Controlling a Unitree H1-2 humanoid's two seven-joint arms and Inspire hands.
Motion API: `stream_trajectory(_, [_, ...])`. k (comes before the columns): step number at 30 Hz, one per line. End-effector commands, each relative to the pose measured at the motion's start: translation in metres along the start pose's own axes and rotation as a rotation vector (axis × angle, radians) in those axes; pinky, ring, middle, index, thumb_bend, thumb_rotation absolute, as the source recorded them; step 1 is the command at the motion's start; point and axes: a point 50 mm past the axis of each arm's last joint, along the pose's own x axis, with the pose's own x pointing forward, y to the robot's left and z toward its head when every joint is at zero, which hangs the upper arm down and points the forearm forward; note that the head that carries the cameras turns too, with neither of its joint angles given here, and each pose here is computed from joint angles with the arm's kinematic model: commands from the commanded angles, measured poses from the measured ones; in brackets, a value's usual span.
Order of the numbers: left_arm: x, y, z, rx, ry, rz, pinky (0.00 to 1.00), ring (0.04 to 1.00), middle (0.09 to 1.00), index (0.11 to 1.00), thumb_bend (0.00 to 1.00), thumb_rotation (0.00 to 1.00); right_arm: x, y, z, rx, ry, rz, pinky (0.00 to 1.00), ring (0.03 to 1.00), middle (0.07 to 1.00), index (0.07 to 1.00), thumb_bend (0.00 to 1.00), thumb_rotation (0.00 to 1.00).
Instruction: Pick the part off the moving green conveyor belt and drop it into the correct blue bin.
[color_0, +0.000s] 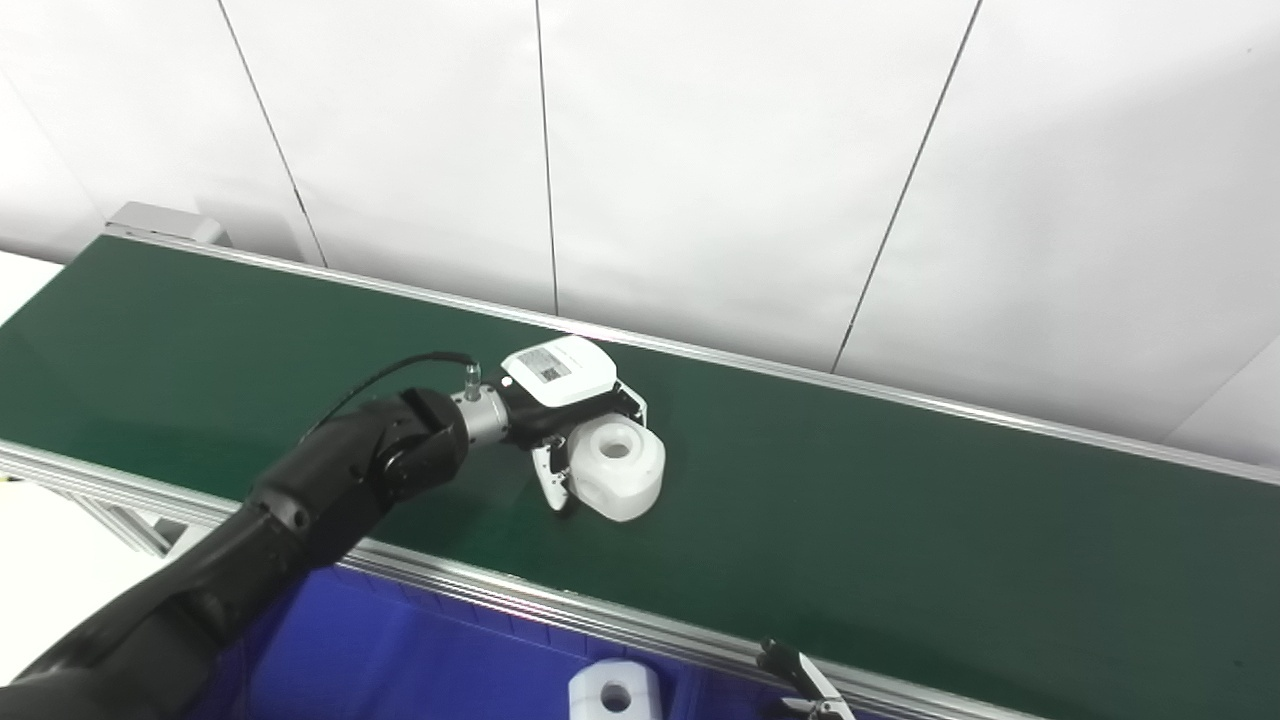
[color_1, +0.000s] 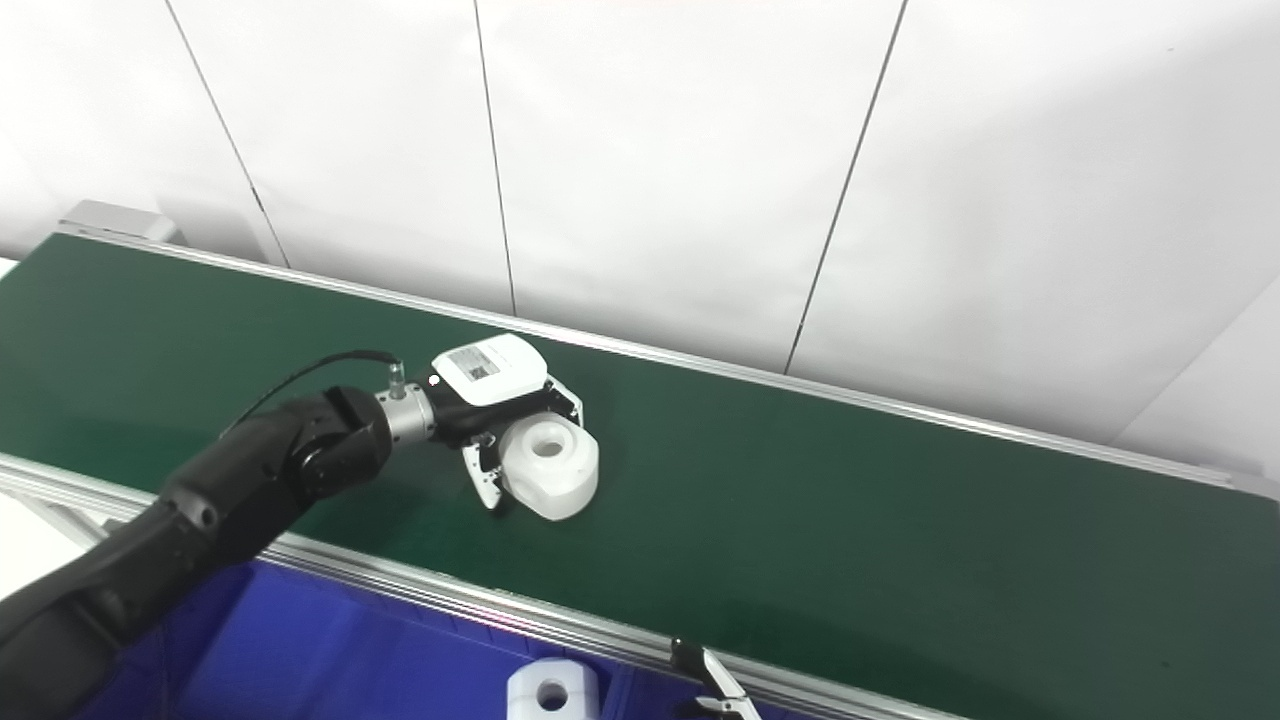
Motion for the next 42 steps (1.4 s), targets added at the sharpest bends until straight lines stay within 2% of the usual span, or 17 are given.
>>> stream_trajectory(1, [0.002,0.010,0.001,-0.053,-0.006,0.109,0.43,0.476,0.534,0.491,0.52,0.06,0.004,0.001,0.007,0.021,-0.029,-0.012,0.64,0.835,0.886,0.884,0.96,0.94])
stream_trajectory(4, [0.001,0.004,0.005,-0.106,0.009,0.151,0.41,0.458,0.519,0.490,0.52,0.06,0.004,0.002,0.008,0.027,-0.027,-0.012,0.64,0.833,0.885,0.883,0.96,0.94])
stream_trajectory(6, [0.002,0.000,0.008,-0.150,0.025,0.177,0.37,0.429,0.476,0.504,0.52,0.01,0.004,0.002,0.008,0.031,-0.024,-0.013,0.63,0.832,0.882,0.876,0.96,0.93])
stream_trajectory(9, [0.003,-0.004,0.014,-0.197,0.048,0.190,0.34,0.395,0.451,0.512,0.52,0.00,0.004,0.002,0.008,0.030,-0.022,-0.013,0.63,0.832,0.883,0.875,0.96,0.93])
stream_trajectory(14, [0.008,-0.003,0.019,-0.209,0.055,0.173,0.35,0.408,0.467,0.502,0.52,0.00,0.003,0.002,0.008,0.027,-0.020,-0.014,0.64,0.831,0.882,0.879,0.96,0.94])
stream_trajectory(22, [0.002,0.012,0.014,-0.192,0.065,0.154,0.36,0.413,0.470,0.498,0.52,0.00,0.003,0.001,0.008,0.038,-0.004,-0.005,0.64,0.830,0.878,0.876,0.98,0.92])
stream_trajectory(25, [-0.009,0.020,0.012,-0.187,0.067,0.156,0.34,0.401,0.457,0.505,0.52,0.00,0.003,0.000,0.009,0.034,-0.008,-0.007,0.64,0.833,0.881,0.879,0.97,0.91])
stream_trajectory(31, [-0.036,0.041,0.020,-0.205,0.083,0.156,0.37,0.431,0.481,0.490,0.52,0.00,0.004,-0.005,0.010,0.031,-0.012,-0.016,0.67,0.841,0.891,0.880,0.96,0.92])
stream_trajectory(39, [-0.075,0.073,0.043,-0.216,0.057,0.180,0.37,0.431,0.475,0.496,0.52,0.00,0.008,-0.012,0.015,0.025,-0.029,-0.017,0.73,0.874,0.926,0.912,0.94,0.94])
stream_trajectory(42, [-0.090,0.082,0.059,-0.213,0.042,0.196,0.33,0.391,0.458,0.504,0.52,0.00,0.010,-0.015,0.018,0.035,-0.028,-0.013,0.75,0.891,0.944,0.939,0.94,0.92])
